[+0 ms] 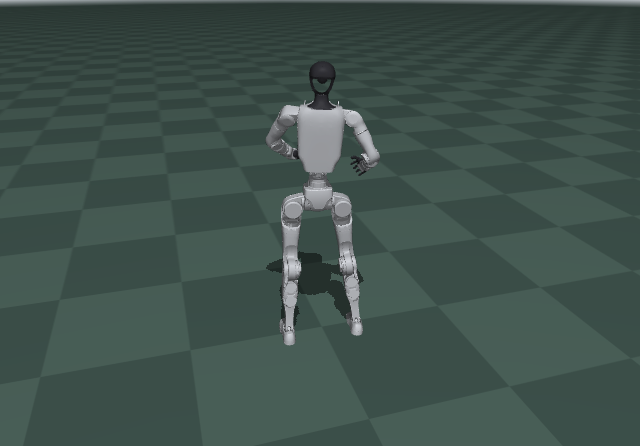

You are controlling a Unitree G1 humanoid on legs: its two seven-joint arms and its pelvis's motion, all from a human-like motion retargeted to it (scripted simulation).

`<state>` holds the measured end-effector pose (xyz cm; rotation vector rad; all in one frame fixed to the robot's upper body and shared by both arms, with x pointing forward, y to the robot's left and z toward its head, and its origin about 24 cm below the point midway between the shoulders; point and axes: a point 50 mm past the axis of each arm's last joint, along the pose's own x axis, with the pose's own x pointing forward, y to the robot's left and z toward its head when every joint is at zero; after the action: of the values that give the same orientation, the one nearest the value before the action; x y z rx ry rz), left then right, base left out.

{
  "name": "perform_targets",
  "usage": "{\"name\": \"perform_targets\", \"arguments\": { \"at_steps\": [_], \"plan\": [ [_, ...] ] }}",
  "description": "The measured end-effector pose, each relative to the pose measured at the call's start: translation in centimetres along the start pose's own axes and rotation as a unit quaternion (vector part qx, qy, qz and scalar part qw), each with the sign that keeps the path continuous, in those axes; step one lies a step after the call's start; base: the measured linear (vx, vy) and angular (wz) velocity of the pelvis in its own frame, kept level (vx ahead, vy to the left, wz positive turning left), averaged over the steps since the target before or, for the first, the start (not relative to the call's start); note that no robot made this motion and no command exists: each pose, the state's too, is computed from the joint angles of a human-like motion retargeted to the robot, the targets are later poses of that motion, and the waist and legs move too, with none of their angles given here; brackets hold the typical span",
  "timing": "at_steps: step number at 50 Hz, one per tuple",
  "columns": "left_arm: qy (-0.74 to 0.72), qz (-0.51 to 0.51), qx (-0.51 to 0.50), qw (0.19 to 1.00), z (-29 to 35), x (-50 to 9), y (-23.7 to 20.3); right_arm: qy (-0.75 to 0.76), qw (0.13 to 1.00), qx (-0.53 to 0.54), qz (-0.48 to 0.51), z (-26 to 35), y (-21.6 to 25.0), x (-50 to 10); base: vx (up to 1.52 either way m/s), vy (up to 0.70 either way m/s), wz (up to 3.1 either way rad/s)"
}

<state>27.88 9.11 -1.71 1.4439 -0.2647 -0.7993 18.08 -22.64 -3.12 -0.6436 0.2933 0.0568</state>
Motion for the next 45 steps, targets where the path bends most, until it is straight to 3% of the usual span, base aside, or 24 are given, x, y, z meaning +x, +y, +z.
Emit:
{"name": "perform_targets", "arguments": {
  "at_steps": [5,13,20,27,36,45],
  "plan": [
    [-0.010,0.060,-0.025,0.998,0.1,-0.6,1.5,-0.002,1.000,0.004,-0.005,0.1,0.1,0.0,0.00,0.00,0.00],
    [0.020,0.293,-0.186,0.938,-0.9,-4.6,6.7,0.007,0.999,0.017,-0.038,0.0,-0.2,-0.1,0.00,0.00,0.00],
    [0.081,0.458,-0.391,0.794,-3.3,-9.0,9.5,0.024,0.999,0.015,-0.042,-0.4,0.1,0.0,0.00,0.00,0.00],
    [0.117,0.541,-0.564,0.613,-7.3,-11.3,10.8,0.030,0.999,0.012,-0.022,-0.2,0.8,0.2,0.00,0.00,0.00],
    [0.194,0.547,-0.612,0.537,-15.3,-11.3,13.6,0.022,0.999,0.007,0.036,0.2,1.8,0.5,-0.01,0.01,0.17],
    [0.396,0.546,-0.551,0.492,-21.3,-13.3,14.1,-0.013,0.998,-0.005,0.064,1.4,1.9,1.2,0.00,0.00,0.00]
  ]
}}
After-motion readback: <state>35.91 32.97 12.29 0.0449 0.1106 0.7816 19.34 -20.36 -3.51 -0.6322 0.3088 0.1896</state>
